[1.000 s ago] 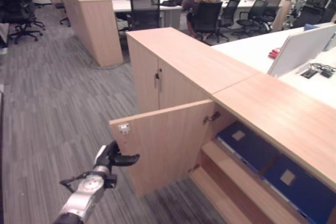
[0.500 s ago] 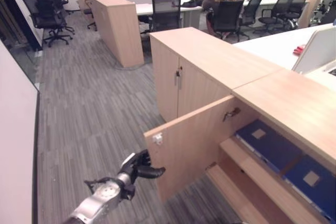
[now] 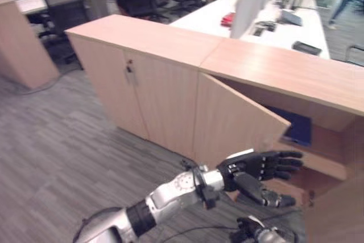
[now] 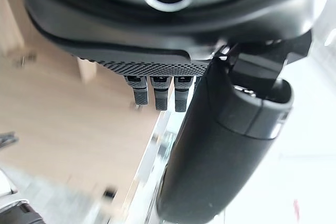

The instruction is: Put the empty folder in the office cabinet

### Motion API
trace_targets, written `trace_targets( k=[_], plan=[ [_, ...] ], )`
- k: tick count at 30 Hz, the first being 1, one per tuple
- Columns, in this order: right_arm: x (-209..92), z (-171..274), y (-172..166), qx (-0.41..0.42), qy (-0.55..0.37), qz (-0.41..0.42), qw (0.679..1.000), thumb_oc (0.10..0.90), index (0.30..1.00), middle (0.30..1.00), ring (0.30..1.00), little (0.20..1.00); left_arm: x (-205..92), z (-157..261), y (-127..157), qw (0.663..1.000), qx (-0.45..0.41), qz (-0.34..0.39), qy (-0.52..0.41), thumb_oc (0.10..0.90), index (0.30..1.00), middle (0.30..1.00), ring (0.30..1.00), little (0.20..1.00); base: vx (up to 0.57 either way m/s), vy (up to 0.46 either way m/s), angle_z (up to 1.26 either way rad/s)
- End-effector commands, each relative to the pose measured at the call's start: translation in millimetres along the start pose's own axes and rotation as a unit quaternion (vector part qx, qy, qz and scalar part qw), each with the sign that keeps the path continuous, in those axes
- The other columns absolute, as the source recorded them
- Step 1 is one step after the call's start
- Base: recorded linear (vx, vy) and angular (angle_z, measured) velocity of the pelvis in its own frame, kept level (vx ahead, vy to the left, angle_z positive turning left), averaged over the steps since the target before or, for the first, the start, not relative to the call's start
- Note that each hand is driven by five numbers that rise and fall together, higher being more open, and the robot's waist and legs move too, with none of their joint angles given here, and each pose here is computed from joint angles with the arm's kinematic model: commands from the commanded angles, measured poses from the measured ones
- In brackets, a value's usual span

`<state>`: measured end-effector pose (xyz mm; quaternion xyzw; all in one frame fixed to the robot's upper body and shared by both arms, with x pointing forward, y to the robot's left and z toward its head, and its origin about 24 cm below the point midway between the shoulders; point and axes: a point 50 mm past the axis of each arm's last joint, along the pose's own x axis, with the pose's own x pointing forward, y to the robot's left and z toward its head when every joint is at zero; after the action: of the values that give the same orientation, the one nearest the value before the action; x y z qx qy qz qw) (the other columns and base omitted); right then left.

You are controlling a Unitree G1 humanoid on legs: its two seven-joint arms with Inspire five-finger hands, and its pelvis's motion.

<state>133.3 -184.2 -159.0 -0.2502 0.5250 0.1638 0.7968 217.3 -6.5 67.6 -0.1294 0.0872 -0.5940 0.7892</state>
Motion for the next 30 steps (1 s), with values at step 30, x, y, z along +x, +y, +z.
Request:
trace_targets(
  k=[30],
  plan=[
    [-35,-119,-34,0.261,0.18,-0.09,0.944,0.8,0.9,0.9,0.9,0.9,-265,-206,17,0.776,-0.21,0.517,0.293,0.8,0.9,0.9,0.9,0.9,0.0,-0.043,-0.34]
  ],
)
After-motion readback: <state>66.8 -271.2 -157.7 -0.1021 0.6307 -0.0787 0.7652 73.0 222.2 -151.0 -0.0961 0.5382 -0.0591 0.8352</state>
